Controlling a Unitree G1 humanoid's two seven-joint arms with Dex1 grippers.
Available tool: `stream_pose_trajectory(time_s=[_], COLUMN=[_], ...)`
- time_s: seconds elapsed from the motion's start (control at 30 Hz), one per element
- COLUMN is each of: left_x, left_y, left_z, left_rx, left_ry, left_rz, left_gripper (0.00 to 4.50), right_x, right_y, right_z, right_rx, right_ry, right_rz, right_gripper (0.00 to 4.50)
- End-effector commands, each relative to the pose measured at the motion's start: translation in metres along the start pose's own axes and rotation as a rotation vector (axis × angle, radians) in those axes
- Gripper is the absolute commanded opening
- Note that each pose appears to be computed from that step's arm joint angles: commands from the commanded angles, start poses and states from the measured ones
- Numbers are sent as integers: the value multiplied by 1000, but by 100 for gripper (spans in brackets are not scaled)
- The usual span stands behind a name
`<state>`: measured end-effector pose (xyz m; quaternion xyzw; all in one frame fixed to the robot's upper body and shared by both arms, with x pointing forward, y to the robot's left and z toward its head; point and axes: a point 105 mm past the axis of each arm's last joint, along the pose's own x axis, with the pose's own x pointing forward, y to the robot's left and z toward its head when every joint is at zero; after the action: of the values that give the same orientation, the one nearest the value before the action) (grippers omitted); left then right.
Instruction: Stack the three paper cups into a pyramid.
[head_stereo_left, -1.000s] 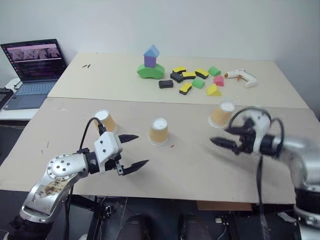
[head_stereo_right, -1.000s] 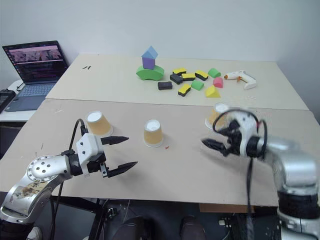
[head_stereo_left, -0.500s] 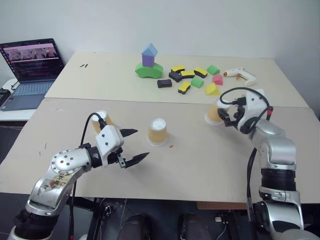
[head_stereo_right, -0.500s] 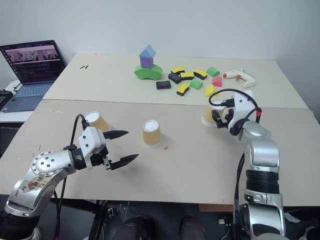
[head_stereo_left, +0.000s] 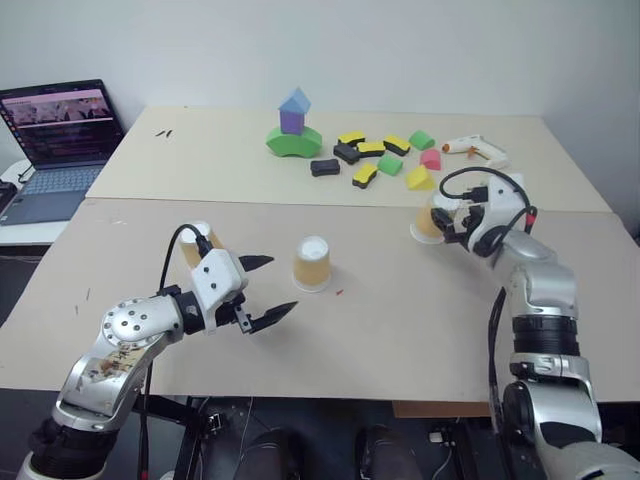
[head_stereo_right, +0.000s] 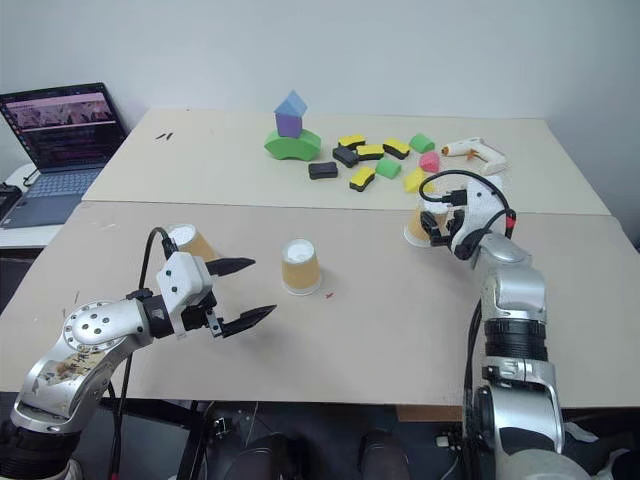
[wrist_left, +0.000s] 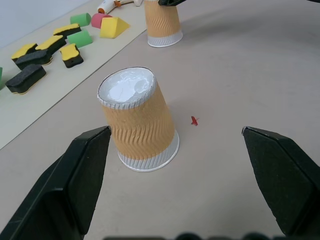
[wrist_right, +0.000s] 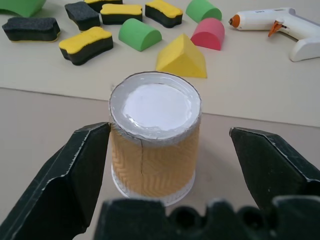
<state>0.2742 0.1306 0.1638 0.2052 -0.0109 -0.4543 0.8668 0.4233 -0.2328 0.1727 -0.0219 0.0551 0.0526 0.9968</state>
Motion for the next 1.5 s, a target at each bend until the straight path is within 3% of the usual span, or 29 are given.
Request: stream_pose_trajectory(time_s=[0.03,0.43,0.53,0.67,0.9,1.03,1.1,1.33,1.5], left_x=[-3,-5,-4,-4,-2,-1,-1,1,-1], left_y=[3,0,0,1,2,2,2,2,2], left_z=[8,7,7,6,7,7,7,9,11], left_rx=[36,32,30,28,29,27,25,28,32], left_ry=[-18,-14,-14,-13,-15,-15,-15,-16,-15], left_rz=[24,27,26,27,29,29,27,15,16], left_gripper=[450,450,450,450,450,450,450,450,450], right_x=[6,24,25,24,11,-15,-45,-96,-83], right_y=[3,15,16,18,6,35,63,108,130], right_z=[26,33,36,41,56,80,80,31,9], right_rx=[10,-11,-31,-28,-46,-147,-259,-385,-453], right_ry=[-94,-108,-118,-126,-165,-225,-193,23,54], right_rz=[9,25,28,46,54,328,607,1133,1216], right_gripper=[444,444,379,258,258,258,258,258,258])
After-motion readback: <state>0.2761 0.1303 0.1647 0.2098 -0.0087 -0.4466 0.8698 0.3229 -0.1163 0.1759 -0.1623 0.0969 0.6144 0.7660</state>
